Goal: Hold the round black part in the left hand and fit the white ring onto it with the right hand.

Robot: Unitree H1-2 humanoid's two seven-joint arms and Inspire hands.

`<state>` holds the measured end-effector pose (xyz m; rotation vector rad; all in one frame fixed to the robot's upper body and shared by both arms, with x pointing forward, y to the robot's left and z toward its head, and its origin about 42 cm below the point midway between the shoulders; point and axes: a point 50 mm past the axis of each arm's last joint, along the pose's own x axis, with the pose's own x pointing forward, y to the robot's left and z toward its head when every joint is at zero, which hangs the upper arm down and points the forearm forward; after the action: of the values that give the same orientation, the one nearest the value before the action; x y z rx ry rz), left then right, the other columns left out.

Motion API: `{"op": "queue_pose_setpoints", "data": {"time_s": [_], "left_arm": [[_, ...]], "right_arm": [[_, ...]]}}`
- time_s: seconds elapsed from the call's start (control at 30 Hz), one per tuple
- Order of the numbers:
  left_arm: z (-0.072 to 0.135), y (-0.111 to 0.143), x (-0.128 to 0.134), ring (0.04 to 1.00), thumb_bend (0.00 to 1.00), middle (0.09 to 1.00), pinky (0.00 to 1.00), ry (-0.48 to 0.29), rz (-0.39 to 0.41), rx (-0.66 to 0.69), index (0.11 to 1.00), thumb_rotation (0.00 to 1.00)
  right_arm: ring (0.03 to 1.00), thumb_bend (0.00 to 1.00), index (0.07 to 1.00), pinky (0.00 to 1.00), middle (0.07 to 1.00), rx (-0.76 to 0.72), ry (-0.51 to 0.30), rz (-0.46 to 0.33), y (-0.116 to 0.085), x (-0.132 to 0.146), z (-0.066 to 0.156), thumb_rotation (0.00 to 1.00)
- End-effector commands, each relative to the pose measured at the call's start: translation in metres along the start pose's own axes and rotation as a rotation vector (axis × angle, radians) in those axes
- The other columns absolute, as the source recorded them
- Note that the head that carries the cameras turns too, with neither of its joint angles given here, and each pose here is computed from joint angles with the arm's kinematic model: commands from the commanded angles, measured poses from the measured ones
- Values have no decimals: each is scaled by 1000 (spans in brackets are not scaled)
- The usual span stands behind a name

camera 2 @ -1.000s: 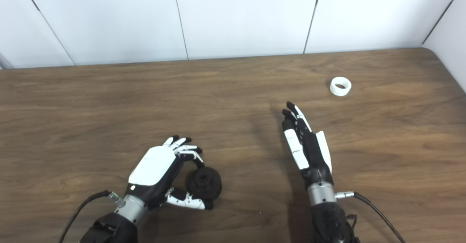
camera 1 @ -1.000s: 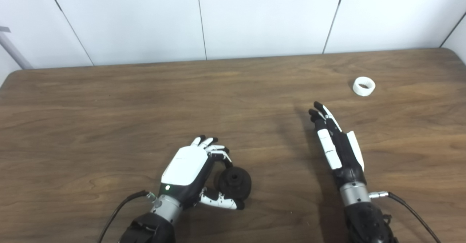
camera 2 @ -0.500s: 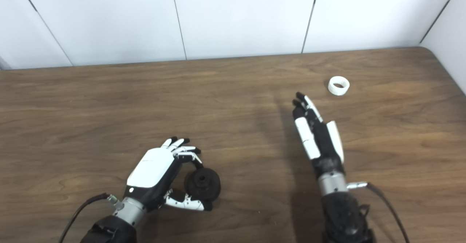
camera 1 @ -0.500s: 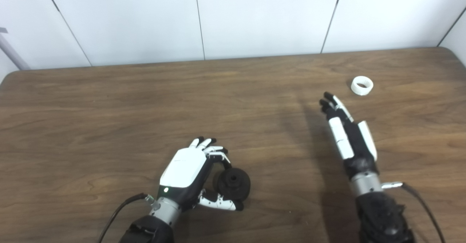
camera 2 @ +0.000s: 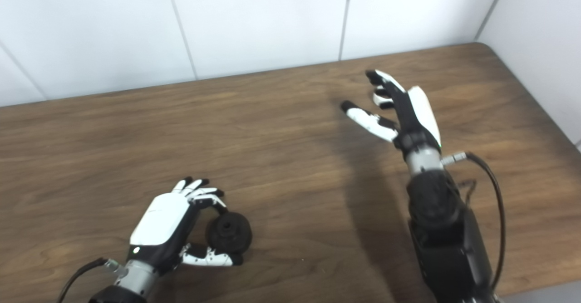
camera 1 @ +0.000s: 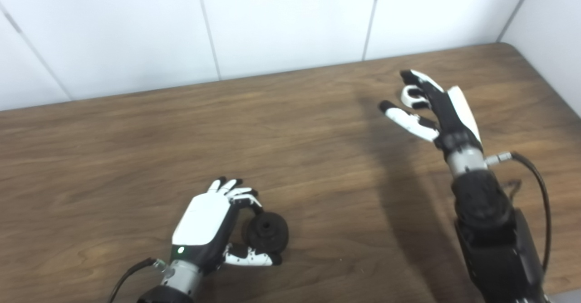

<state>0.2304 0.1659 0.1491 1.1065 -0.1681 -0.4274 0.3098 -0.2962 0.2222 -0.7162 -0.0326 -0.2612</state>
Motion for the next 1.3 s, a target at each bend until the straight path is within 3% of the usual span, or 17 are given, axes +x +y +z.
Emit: {"op": "queue_pose_setpoints", "data": {"time_s": [0.0, 0.1, 0.23, 0.33, 0.57, 0.87, 1.27], "left_arm": [[-13, -4, -5, 926, 525, 790, 1000, 33, -31, 23, 482, 55], [-17, -4, -6, 920, 525, 787, 1000, 30, -25, 26, 482, 55], [-21, -3, -6, 914, 525, 786, 1000, 27, -22, 23, 481, 55], [-23, -2, -6, 910, 525, 786, 1000, 25, -24, 23, 481, 55], [-21, -1, -3, 911, 525, 784, 1000, 26, -33, 15, 481, 57], [-22, 2, -4, 905, 525, 778, 1000, 31, -30, 7, 481, 56], [-25, 1, -9, 905, 525, 780, 1000, 34, -36, 9, 481, 54]], "right_arm": [[778, 651, 814, 658, 820, -57, -40, -52, -16, 13, 11, 514], [885, 640, 819, 810, 874, -152, -51, -46, -26, 28, 12, 487], [986, 654, 816, 939, 910, -230, -69, -49, -35, 43, 8, 408], [999, 696, 804, 965, 935, -343, -57, -54, -44, 57, 3, 412], [1000, 800, 794, 975, 956, -491, 15, -20, -46, 90, -14, 297], [1000, 819, 803, 1000, 979, -561, 102, 95, -43, 125, -19, 307], [1000, 824, 763, 988, 972, -607, 156, 140, -42, 159, -9, 325]]}}
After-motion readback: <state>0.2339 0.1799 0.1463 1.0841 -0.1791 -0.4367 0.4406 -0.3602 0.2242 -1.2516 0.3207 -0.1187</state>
